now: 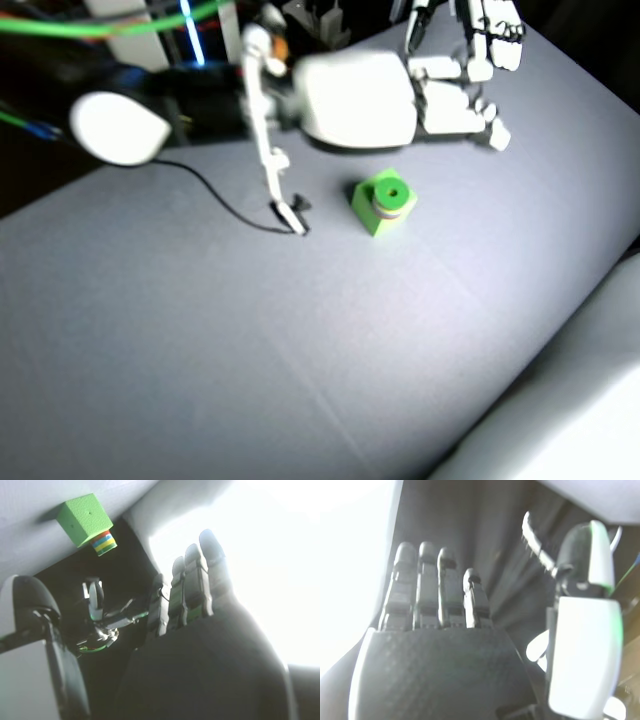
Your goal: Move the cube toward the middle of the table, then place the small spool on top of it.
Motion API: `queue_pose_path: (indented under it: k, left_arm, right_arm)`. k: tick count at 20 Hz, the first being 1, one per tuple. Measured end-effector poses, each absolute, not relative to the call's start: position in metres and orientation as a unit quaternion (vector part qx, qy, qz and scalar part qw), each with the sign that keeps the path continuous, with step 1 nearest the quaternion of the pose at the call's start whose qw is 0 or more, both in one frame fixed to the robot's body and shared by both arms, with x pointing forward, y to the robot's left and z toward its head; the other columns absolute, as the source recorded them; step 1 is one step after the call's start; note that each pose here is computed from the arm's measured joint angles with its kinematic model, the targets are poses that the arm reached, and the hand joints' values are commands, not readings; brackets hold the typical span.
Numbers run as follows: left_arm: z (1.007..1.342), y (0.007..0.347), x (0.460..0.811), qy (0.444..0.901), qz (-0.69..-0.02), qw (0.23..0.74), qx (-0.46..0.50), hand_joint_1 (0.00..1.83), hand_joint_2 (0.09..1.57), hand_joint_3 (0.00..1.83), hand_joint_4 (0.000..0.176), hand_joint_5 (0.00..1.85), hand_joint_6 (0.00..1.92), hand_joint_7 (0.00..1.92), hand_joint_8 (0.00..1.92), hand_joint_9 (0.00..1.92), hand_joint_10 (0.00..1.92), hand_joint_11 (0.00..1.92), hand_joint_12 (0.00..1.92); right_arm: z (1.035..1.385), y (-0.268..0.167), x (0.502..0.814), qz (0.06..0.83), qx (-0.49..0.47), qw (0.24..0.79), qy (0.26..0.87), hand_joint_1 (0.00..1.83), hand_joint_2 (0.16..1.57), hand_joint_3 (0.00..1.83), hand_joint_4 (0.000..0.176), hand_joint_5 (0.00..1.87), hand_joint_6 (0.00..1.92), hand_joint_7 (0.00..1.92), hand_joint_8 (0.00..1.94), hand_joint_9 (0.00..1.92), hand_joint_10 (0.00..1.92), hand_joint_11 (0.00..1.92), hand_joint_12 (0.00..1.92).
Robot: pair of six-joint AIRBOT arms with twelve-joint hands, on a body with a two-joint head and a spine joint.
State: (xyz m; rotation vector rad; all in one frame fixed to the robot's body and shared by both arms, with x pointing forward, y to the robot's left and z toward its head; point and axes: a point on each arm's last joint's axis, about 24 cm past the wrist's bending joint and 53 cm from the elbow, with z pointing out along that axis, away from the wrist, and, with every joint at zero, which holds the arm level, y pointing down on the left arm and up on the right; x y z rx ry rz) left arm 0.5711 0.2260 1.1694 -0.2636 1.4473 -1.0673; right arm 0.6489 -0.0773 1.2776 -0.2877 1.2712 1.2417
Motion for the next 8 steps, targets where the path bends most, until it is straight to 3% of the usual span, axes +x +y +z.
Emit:
queue_pose_path:
  k: [1, 3, 4, 5, 6, 7, 8]
  left_arm:
    - [1.171, 0.227, 0.571, 0.625, -0.464, 0.617, -0.114, 0.81, 0.96, 0.0, 0.172, 0.08, 0.0, 0.1, 0.0, 0.09, 0.0, 0.0, 0.35]
    - [1.178, 0.227, 0.57, 0.614, -0.47, 0.624, -0.112, 0.84, 0.95, 0.0, 0.173, 0.02, 0.0, 0.05, 0.0, 0.08, 0.0, 0.0, 0.38]
    - [1.183, 0.227, 0.569, 0.607, -0.474, 0.628, -0.11, 0.84, 0.94, 0.0, 0.156, 0.0, 0.0, 0.02, 0.0, 0.08, 0.0, 0.0, 0.44]
    - [1.199, 0.231, 0.568, 0.585, -0.484, 0.642, -0.107, 0.83, 0.93, 0.0, 0.149, 0.0, 0.0, 0.03, 0.0, 0.11, 0.01, 0.0, 0.48]
    - [1.206, 0.232, 0.569, 0.575, -0.488, 0.648, -0.11, 0.82, 0.94, 0.0, 0.167, 0.0, 0.0, 0.07, 0.01, 0.1, 0.0, 0.0, 0.44]
    - [1.215, 0.233, 0.572, 0.562, -0.494, 0.655, -0.109, 0.8, 0.93, 0.0, 0.119, 0.05, 0.0, 0.17, 0.01, 0.18, 0.0, 0.0, 0.69]
    - [1.224, 0.233, 0.575, 0.547, -0.501, 0.662, -0.106, 0.8, 0.93, 0.0, 0.119, 0.05, 0.0, 0.17, 0.01, 0.18, 0.0, 0.0, 0.69]
  right_arm:
    - [1.267, -0.093, 0.647, 0.537, -0.108, 0.619, 0.563, 0.69, 0.92, 0.0, 0.149, 0.05, 0.0, 0.18, 0.0, 0.14, 0.0, 0.0, 0.21]
    - [1.256, -0.12, 0.637, 0.538, -0.074, 0.621, 0.565, 0.64, 0.99, 0.01, 0.095, 0.01, 0.0, 0.15, 0.0, 0.13, 0.0, 0.0, 0.27]
    - [1.258, -0.13, 0.63, 0.54, -0.061, 0.631, 0.554, 0.59, 1.08, 0.01, 0.072, 0.03, 0.0, 0.15, 0.0, 0.17, 0.01, 0.0, 0.44]
    - [1.265, -0.147, 0.615, 0.551, -0.041, 0.647, 0.525, 0.46, 1.26, 0.01, 0.039, 0.14, 0.01, 0.24, 0.01, 0.28, 0.01, 0.0, 0.63]
    - [1.267, -0.152, 0.61, 0.554, -0.039, 0.651, 0.518, 0.31, 1.26, 0.0, 0.018, 0.19, 0.01, 0.32, 0.01, 0.34, 0.02, 0.0, 0.75]
    - [1.27, -0.159, 0.606, 0.556, -0.032, 0.657, 0.508, 0.24, 1.3, 0.0, 0.0, 0.26, 0.01, 0.44, 0.02, 0.47, 0.03, 0.12, 0.85]
    - [1.273, -0.168, 0.602, 0.559, -0.021, 0.664, 0.496, 0.24, 1.3, 0.0, 0.0, 0.26, 0.01, 0.44, 0.02, 0.47, 0.03, 0.12, 0.85]
